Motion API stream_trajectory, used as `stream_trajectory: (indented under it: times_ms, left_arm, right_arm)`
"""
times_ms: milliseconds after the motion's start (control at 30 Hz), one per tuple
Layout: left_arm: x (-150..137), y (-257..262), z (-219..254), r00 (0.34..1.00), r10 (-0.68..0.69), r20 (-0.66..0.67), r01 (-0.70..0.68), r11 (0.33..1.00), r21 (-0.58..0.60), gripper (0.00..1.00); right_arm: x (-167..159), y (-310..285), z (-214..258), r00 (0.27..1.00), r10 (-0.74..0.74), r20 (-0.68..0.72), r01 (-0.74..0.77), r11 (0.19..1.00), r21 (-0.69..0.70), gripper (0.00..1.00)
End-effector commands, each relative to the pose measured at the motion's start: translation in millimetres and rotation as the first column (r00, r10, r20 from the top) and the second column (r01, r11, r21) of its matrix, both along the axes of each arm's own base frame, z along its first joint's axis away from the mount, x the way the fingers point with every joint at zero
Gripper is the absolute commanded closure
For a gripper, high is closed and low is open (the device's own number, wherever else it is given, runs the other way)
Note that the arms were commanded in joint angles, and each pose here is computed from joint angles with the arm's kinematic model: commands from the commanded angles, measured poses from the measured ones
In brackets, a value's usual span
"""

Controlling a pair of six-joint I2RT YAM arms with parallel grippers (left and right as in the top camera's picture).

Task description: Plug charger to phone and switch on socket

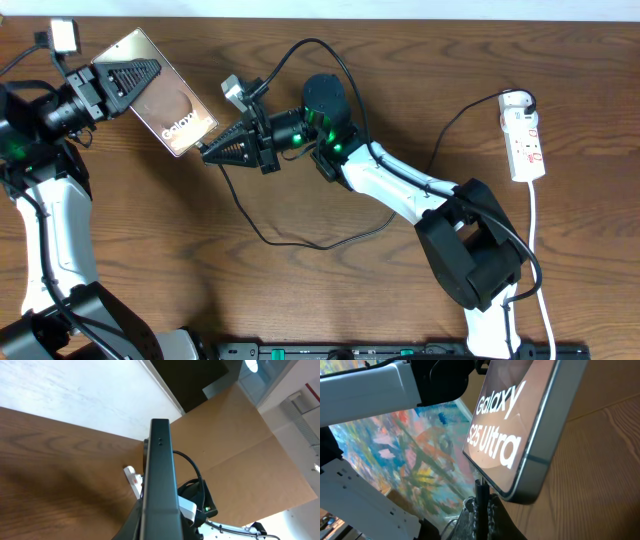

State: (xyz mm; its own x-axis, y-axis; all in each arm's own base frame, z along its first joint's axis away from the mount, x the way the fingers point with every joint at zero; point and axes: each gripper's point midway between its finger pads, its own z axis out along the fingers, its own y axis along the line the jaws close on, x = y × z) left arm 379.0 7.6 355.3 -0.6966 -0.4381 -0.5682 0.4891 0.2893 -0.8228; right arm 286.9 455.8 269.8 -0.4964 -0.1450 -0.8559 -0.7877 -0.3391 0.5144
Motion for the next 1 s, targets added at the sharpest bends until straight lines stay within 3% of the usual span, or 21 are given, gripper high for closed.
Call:
stream_trajectory:
  times_ms: [0,967]
  left_arm:
    - [-4.1,-4.9,4.8,0.999,-0.016,0.03,0.016,1.0,0.019,0.93]
    - [-4.3,-5.0,4.9,0.999,-0.017,0.041,0.016,1.0,0.026,0.93]
  right_arm:
    - [-3.4,-0.4,27.9,0.998,-0.018,0.065,0.014,0.998,0.053,0.99]
    - [6.1,-5.9,28.0,0.997,-0.041,0.064,0.038,0.998,0.053,0.99]
